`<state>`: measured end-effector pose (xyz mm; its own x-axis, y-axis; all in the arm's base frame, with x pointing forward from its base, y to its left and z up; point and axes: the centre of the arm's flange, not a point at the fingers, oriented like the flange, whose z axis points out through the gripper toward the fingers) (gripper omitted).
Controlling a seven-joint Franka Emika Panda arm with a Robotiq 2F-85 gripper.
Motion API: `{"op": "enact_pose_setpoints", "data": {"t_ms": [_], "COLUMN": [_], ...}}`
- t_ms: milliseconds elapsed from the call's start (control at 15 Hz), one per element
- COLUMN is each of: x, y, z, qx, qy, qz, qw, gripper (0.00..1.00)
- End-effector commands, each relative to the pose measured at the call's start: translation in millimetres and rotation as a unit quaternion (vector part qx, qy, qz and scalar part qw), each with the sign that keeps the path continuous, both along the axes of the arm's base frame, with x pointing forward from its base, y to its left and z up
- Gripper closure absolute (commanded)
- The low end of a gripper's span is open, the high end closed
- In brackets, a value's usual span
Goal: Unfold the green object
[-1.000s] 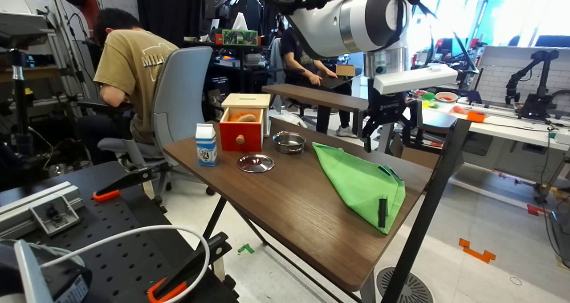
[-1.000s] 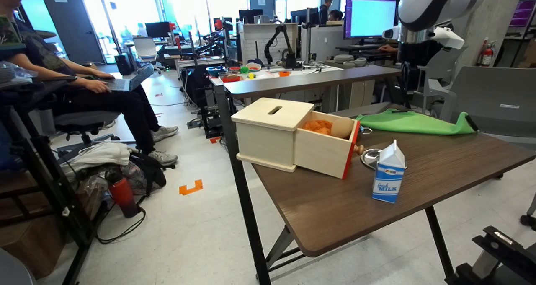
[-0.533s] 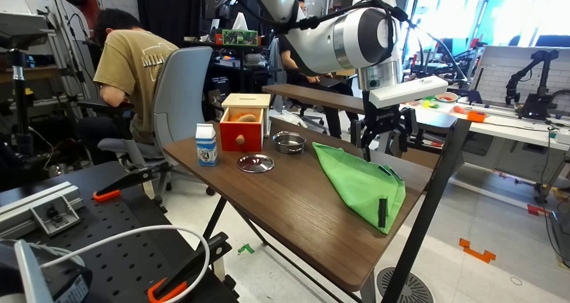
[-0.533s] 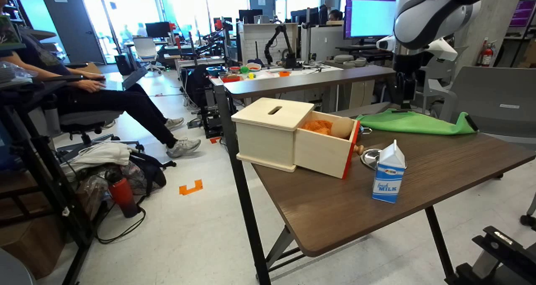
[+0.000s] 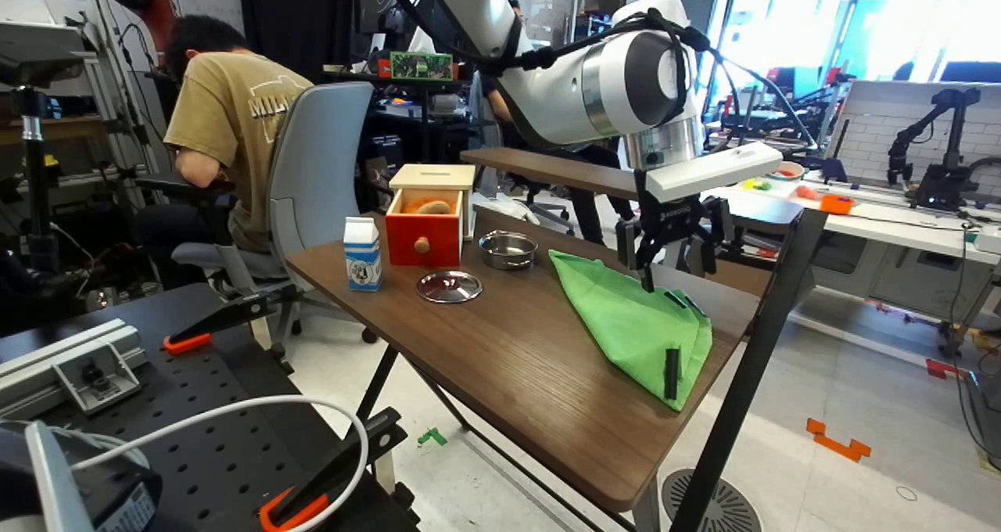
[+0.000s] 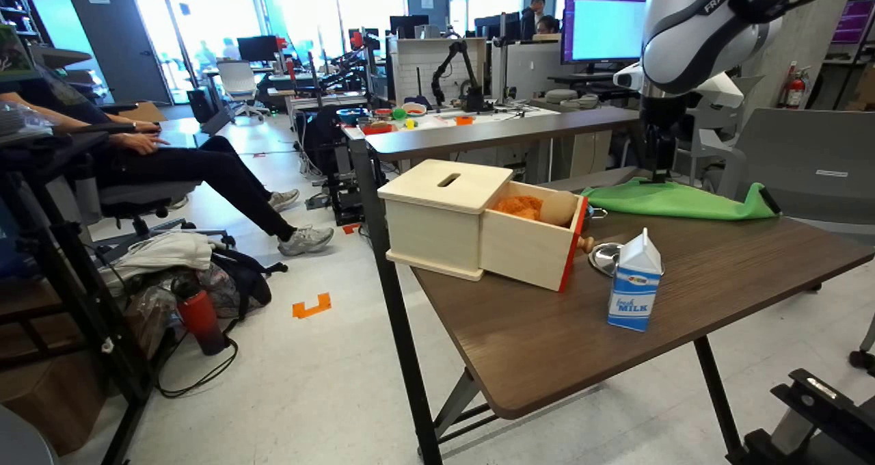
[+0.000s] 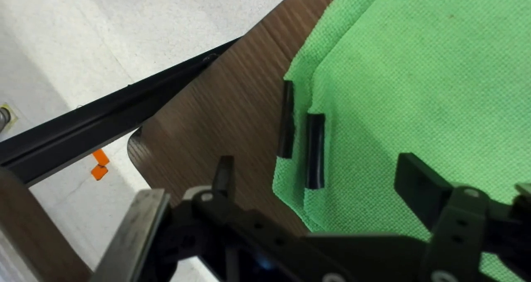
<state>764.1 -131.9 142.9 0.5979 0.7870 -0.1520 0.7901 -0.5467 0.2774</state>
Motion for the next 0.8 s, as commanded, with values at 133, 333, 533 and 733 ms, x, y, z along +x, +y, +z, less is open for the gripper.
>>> {"op": "enact_pose_setpoints", "data": {"t_ms": [133,333,533,733], "x": [3.0,2.7,2.8,2.9], "y": [3.4,3.8,4.8,5.8], "z": [-7.3,-9.7,-10.7,-10.2], "qx": [-0.023,-0.026,-0.027,-0.026], "qy": [-0.024,-0.028,-0.029,-0.030], "qz": [0.002,0.002,0.002,0.002], "qw": [0.9994,0.9993,0.9992,0.9992], "gripper": [0.27,0.36,0.45,0.69]}}
